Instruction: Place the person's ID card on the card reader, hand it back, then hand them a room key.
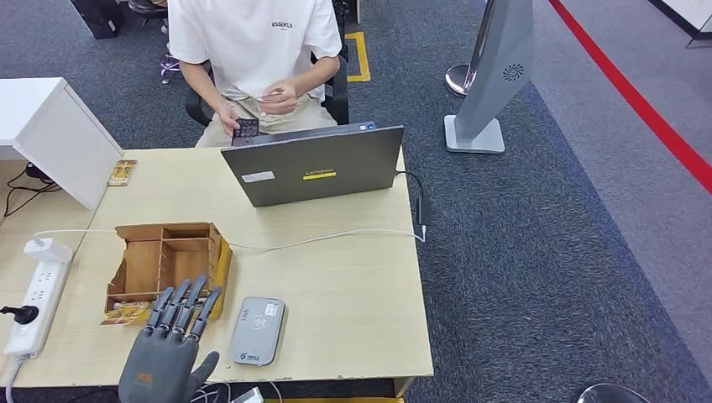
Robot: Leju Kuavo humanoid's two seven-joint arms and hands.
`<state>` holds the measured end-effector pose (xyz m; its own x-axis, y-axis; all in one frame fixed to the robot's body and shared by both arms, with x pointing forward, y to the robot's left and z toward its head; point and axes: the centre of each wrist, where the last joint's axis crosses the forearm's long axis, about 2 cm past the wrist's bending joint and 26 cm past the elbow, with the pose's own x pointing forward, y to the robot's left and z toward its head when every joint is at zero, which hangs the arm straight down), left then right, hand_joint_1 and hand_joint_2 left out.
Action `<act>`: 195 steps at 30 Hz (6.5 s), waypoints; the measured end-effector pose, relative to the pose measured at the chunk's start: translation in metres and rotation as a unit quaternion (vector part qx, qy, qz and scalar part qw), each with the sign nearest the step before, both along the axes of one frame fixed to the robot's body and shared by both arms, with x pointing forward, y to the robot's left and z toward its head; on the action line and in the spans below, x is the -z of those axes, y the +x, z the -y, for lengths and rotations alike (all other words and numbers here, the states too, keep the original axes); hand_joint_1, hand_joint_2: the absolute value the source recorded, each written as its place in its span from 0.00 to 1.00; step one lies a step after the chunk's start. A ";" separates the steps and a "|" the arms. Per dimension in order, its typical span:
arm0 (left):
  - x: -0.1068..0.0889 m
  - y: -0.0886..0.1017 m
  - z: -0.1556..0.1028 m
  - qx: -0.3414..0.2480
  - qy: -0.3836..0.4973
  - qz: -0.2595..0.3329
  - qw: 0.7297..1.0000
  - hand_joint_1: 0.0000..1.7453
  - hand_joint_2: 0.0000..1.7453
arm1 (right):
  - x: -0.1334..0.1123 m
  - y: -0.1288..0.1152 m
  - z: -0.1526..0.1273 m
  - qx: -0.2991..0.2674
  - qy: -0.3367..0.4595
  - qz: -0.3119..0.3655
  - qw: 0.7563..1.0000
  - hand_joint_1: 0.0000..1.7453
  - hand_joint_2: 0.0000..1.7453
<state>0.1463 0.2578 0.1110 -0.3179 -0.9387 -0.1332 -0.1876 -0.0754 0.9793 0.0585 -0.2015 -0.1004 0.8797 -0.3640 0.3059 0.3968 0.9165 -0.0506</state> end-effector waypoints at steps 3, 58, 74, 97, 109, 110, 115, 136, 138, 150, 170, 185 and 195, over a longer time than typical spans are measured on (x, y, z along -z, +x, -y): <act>0.003 -0.004 -0.007 0.006 0.014 -0.018 1.000 0.00 1.00 | 0.000 0.000 0.001 0.004 0.000 0.000 1.000 0.00 1.00; 0.020 0.050 -0.087 -0.149 -0.003 -0.048 0.988 0.00 1.00 | 0.000 0.002 0.002 -0.038 -0.004 0.001 0.999 0.00 1.00; 0.052 0.075 -0.081 -0.176 0.009 -0.080 0.981 0.00 1.00 | 0.000 0.005 0.002 -0.057 -0.007 0.005 0.998 0.00 1.00; 0.058 0.087 -0.059 -0.170 -0.003 -0.084 0.982 0.00 1.00 | -0.001 0.005 0.000 -0.064 -0.007 0.005 0.998 0.00 1.00; 0.056 0.089 -0.050 -0.152 -0.002 -0.070 0.986 0.00 1.00 | -0.001 0.004 0.000 -0.063 -0.009 0.004 0.998 0.00 1.00; 0.056 0.089 -0.049 -0.149 -0.003 -0.064 0.987 0.00 1.00 | -0.001 0.004 0.000 -0.063 -0.009 0.004 0.998 0.00 1.00; 0.049 0.089 -0.043 -0.131 -0.010 -0.033 0.991 0.00 1.00 | -0.001 0.004 0.001 -0.061 -0.010 0.003 0.998 0.00 1.00; 0.046 0.088 -0.038 -0.126 -0.013 -0.025 0.992 0.00 1.00 | -0.001 0.005 0.001 -0.055 -0.010 0.007 0.998 0.00 1.00; 0.046 0.088 -0.038 -0.126 -0.013 -0.025 0.992 0.00 1.00 | -0.001 0.005 0.001 -0.055 -0.010 0.007 0.998 0.00 1.00; 0.048 0.087 -0.039 -0.133 -0.020 -0.062 0.989 1.00 1.00 | 0.000 0.004 0.002 -0.050 -0.009 0.005 0.999 0.00 1.00; 0.049 0.087 -0.039 -0.137 -0.033 -0.076 0.987 1.00 1.00 | 0.000 0.004 0.003 -0.037 -0.008 0.004 0.999 0.00 1.00; 0.047 0.087 -0.036 -0.137 -0.038 -0.076 0.987 1.00 1.00 | 0.000 0.003 0.003 -0.023 -0.007 0.004 1.000 0.00 1.00; 0.037 0.086 -0.032 -0.130 -0.044 -0.062 0.989 1.00 1.00 | 0.000 0.003 0.000 -0.012 -0.005 0.002 1.000 0.00 1.00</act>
